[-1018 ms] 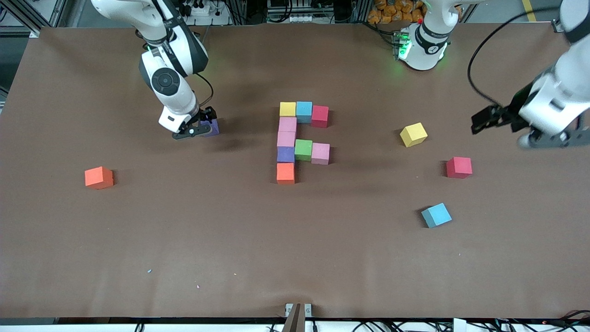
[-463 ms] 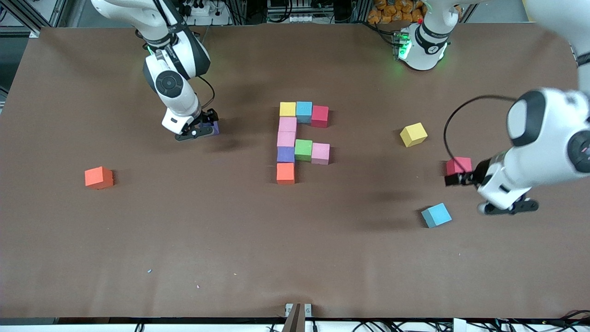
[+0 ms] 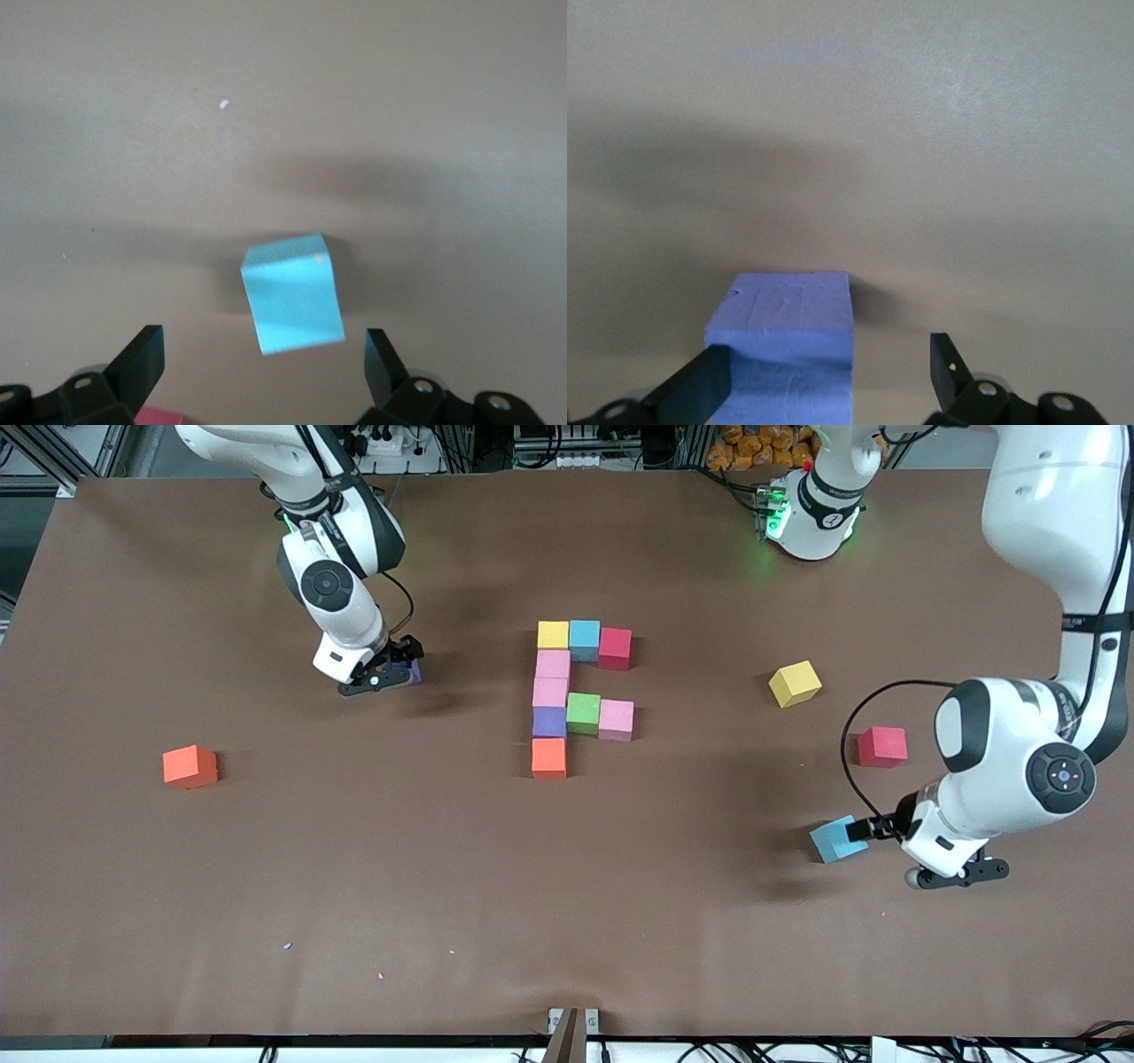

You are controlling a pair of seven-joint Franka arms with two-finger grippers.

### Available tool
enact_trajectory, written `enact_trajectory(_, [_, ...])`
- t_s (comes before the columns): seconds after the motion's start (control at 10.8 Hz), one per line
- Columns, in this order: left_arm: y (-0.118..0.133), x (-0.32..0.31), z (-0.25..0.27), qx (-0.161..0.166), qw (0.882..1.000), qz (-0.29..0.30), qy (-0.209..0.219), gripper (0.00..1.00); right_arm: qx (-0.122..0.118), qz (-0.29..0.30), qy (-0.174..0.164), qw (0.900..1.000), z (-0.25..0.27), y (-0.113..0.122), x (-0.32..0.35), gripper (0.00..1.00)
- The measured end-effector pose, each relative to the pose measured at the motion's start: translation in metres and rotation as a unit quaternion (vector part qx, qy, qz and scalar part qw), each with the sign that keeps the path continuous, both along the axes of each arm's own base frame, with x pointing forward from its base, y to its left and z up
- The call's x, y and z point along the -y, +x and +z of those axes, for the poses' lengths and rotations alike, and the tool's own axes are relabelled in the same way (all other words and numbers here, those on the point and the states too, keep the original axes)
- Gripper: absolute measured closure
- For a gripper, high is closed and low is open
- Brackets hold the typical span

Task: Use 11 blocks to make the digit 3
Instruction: 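Grasp the cyan block with the left gripper while the right gripper withdraws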

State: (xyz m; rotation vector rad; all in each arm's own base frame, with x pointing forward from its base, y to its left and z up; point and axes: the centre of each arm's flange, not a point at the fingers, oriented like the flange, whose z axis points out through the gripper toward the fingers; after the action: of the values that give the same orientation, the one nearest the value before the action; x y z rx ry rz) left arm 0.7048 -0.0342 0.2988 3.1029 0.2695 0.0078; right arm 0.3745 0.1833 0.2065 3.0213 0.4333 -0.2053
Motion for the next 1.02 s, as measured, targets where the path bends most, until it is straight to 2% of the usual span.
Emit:
enact_trajectory(0.37, [0.018,0.003,-0.022,0.003,0.999,0.039,-0.001,0.0,-0.001,0.001,-0.002,1.0,-0.007,-0.001,0.0,0.0])
enact_trajectory(0.65, [0.02,-0.004,-0.03,0.001,0.999,0.032,0.02,0.0,0.0,0.001,-0.001,1.0,-0.007,-0.001,0.0,0.0])
enact_trajectory(1.02, [0.023,-0.005,-0.024,0.009,0.999,0.031,0.025,0.0,0.008,0.001,0.004,1.0,0.006,0.006,-0.004,0.0])
